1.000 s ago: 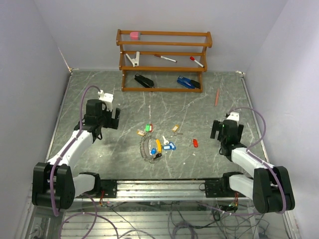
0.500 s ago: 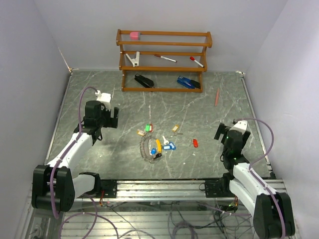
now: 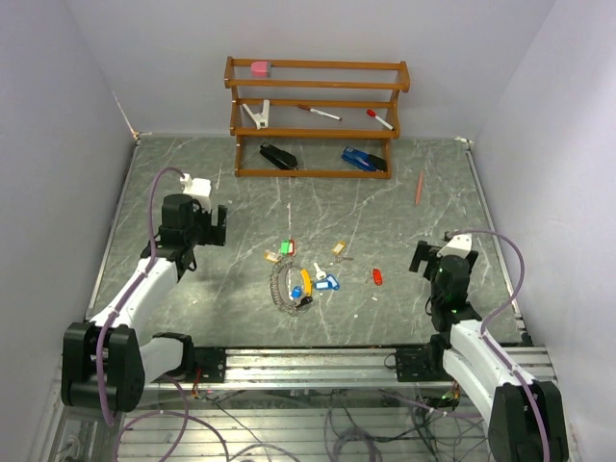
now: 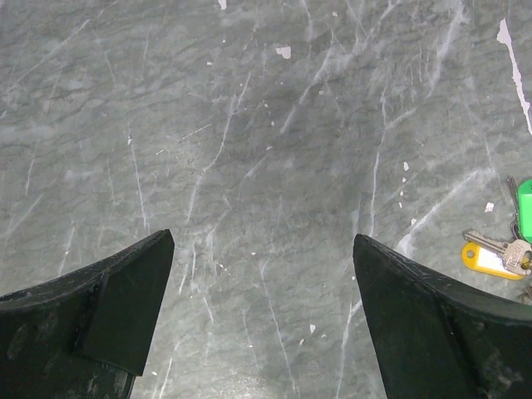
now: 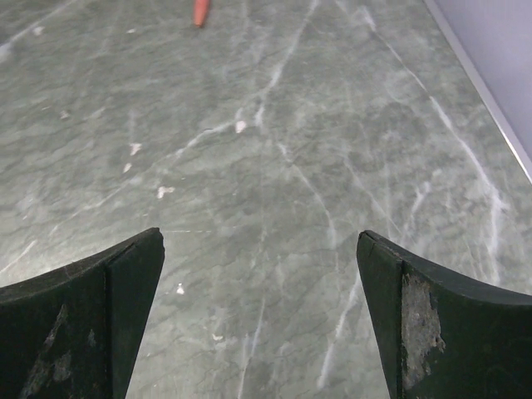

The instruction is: Put the keys on the keyring

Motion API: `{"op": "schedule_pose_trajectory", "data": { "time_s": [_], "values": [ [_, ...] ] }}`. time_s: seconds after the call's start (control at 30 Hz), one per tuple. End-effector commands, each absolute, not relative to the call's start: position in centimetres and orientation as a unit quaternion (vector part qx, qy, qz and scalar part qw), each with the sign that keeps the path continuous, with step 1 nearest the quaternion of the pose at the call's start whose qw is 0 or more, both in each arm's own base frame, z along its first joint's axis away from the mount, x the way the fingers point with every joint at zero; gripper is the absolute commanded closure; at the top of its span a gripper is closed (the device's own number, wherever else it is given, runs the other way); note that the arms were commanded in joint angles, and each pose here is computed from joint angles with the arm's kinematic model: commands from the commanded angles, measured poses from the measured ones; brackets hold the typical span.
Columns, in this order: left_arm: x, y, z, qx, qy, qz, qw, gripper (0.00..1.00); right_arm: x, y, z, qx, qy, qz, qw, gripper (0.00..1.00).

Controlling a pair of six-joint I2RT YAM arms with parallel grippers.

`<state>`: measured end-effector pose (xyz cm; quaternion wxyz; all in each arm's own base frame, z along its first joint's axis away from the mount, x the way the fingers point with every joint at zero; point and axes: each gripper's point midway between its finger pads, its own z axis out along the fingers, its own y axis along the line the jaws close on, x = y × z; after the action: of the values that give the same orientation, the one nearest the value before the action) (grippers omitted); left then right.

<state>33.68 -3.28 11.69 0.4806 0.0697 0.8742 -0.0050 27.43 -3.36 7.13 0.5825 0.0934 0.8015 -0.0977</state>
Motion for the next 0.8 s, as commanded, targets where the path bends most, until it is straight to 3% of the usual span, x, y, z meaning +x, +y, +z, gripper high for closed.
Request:
{"op": "schedule_pose_trajectory", "data": {
  "time_s": [0.0, 0.77],
  "values": [
    [34.0, -2.9, 12.7, 0.059, 0.862, -0.005, 0.503, 0.00, 27.8, -1.5, 7.7, 0.031, 0.793, -0.063, 0.605, 0.00],
    [34.1, -2.0, 13.2, 0.043, 0.858, -0.002, 0.512, 0.00, 26.6, 0.0, 7.9, -0.009, 0.762, -0.033, 0.647, 0.00]
  ]
}}
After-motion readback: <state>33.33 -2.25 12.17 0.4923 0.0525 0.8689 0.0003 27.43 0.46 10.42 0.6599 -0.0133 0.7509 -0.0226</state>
